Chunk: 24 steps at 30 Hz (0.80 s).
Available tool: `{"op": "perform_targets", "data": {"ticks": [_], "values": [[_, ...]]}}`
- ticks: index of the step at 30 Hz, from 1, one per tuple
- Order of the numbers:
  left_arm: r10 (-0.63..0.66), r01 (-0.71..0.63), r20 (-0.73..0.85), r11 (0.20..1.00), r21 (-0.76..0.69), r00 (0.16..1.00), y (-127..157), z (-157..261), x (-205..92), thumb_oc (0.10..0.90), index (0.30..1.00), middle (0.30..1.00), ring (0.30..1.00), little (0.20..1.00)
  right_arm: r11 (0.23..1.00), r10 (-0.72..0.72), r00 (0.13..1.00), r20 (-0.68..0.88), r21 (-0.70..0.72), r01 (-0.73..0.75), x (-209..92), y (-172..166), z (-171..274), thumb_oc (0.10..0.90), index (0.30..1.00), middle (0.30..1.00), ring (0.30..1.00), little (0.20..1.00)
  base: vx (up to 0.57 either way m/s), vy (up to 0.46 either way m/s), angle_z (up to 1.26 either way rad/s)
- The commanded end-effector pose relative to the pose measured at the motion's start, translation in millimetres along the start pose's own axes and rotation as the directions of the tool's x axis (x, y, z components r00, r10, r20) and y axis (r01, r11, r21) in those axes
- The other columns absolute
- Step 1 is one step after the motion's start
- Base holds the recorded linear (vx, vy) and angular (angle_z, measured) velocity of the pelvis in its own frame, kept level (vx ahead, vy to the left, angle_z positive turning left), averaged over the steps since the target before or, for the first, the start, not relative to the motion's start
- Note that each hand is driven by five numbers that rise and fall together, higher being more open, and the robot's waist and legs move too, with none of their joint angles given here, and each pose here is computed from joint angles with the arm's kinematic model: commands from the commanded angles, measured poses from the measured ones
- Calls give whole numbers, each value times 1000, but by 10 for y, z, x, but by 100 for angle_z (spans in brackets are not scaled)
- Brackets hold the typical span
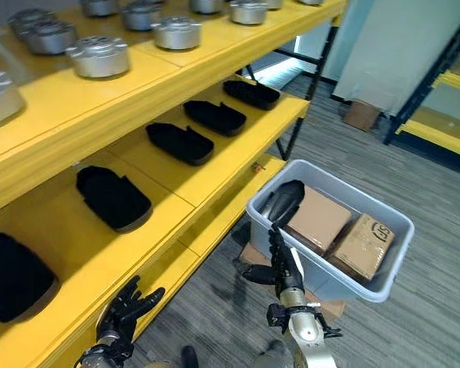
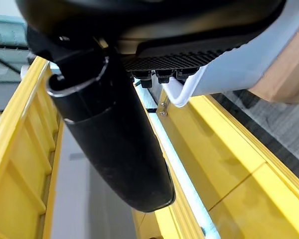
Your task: Move parts from the plastic box to the shelf.
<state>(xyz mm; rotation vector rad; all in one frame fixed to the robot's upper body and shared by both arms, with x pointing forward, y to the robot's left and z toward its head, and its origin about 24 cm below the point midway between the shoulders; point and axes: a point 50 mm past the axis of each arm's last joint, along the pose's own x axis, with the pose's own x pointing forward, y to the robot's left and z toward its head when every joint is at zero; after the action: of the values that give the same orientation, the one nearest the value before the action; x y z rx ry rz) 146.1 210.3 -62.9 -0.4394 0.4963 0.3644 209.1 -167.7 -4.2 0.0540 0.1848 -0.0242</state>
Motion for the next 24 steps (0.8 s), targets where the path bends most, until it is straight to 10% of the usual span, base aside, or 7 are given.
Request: {"op": "perform_targets", "data": {"ticks": [1, 24], "values": [[-63, 75, 274, 997, -34, 960, -114, 557, 3, 900, 1000, 1000, 1000, 1000, 1000, -23, 953, 302, 26, 16, 118, -28, 609, 900, 1000, 1000, 1000, 1000, 160, -154, -44], [-137, 165, 321, 984, -62, 937, -422, 691, 148, 900, 1000, 1000, 1000, 1000, 991, -129, 883, 452, 39, 125, 251, -278, 986, 900, 1000, 1000, 1000, 1000, 92, -196, 8]]}}
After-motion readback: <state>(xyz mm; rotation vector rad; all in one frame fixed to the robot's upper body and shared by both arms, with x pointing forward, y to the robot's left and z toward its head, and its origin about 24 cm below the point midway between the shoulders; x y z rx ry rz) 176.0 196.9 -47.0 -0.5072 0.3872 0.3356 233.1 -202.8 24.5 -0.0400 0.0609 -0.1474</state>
